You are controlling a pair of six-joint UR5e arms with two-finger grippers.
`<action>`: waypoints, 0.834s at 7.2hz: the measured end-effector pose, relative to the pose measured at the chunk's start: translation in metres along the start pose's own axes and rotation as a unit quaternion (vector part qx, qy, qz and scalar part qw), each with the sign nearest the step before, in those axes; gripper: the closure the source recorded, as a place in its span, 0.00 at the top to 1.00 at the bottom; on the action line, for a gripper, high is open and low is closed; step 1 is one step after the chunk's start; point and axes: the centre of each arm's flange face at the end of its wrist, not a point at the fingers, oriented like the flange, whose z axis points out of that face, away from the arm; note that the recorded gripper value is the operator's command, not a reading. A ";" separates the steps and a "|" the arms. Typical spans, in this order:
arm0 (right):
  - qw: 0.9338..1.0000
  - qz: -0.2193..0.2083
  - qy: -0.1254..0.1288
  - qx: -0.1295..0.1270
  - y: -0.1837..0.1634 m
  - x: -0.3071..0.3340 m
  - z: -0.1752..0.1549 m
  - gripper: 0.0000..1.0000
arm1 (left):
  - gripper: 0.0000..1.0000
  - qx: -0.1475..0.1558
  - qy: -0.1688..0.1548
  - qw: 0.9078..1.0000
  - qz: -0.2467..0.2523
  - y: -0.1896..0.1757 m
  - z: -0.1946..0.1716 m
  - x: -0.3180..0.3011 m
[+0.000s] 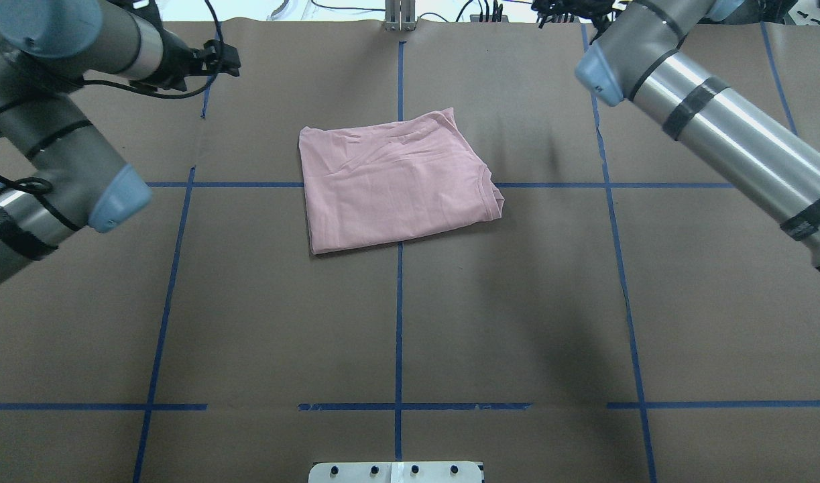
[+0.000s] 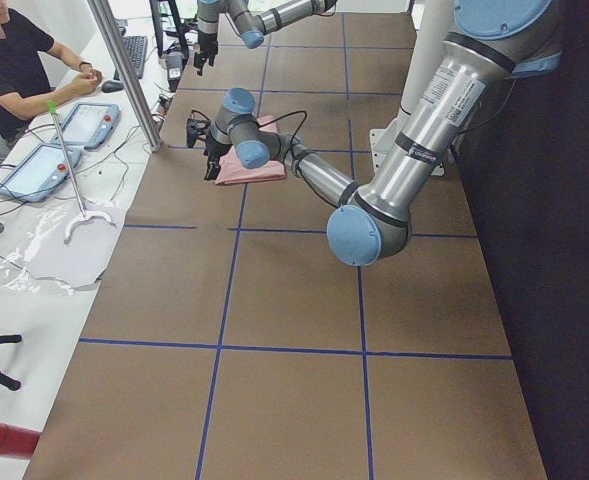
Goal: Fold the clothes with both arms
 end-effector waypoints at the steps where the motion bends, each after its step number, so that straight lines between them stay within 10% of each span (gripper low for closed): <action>1: 0.998 -0.059 0.025 -0.016 -0.020 0.077 -0.017 1.00 | 1.00 -0.009 -0.005 0.999 0.037 -0.018 -0.027 -0.048; 4: 0.982 -0.172 0.007 -0.075 -0.038 0.319 -0.066 1.00 | 1.00 -0.045 -0.067 0.982 0.168 -0.051 -0.111 -0.162; 6: 0.971 -0.209 -0.009 -0.112 0.012 0.420 -0.099 1.00 | 1.00 -0.085 -0.073 0.969 0.220 -0.041 -0.173 -0.225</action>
